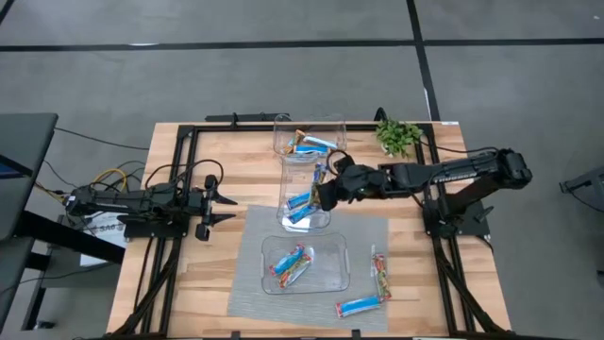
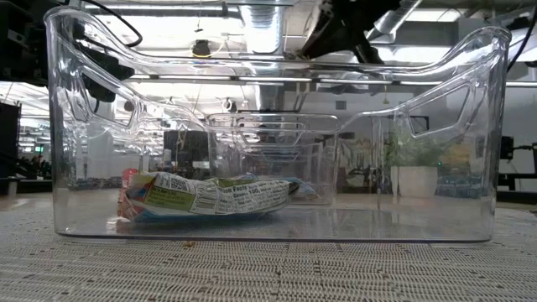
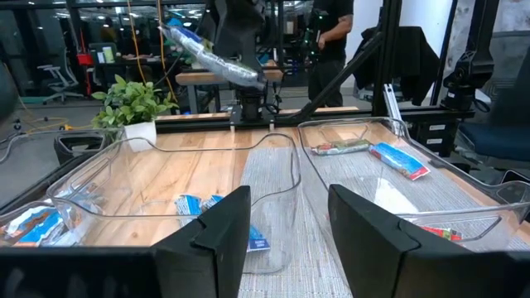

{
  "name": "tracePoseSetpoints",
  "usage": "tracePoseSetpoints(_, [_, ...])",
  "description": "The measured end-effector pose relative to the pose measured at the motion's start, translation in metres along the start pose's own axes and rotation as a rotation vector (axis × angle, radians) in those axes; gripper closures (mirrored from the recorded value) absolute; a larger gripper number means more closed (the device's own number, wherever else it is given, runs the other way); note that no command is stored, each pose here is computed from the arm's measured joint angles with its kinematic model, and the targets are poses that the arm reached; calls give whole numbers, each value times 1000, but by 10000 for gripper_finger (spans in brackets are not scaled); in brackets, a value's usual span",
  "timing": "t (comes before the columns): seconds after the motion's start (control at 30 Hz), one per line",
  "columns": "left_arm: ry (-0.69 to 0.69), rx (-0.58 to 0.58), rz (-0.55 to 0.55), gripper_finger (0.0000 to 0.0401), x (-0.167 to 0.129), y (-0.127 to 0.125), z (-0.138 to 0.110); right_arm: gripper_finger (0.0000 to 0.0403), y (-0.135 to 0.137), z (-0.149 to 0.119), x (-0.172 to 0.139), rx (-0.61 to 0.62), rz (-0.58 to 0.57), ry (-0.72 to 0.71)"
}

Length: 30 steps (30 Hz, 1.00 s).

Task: Pick and place Granola Bars by type
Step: Put the blue granola bar into the middle transparent bin

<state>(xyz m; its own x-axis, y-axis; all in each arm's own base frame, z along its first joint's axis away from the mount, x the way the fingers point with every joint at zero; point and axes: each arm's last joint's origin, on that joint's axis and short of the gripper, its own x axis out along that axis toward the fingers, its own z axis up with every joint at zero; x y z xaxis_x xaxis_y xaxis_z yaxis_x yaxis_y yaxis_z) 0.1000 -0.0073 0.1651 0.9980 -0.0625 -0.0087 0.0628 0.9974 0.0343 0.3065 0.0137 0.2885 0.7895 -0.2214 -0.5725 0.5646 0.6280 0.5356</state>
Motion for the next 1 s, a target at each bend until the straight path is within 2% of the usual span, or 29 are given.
tracePoseSetpoints(0.43, [0, 0, 0, 243, 0, 0, 0, 395, -14, -2, 27, -130, -65, 79])
tracePoseSetpoints(0.63, [0, 0, 0, 243, 0, 0, 0, 395, -29, 2, 44, -121, -152, 85])
tracePoseSetpoints(1.0, [0, 0, 0, 243, 0, 0, 0, 388, -36, 6, 52, -130, -176, 86])
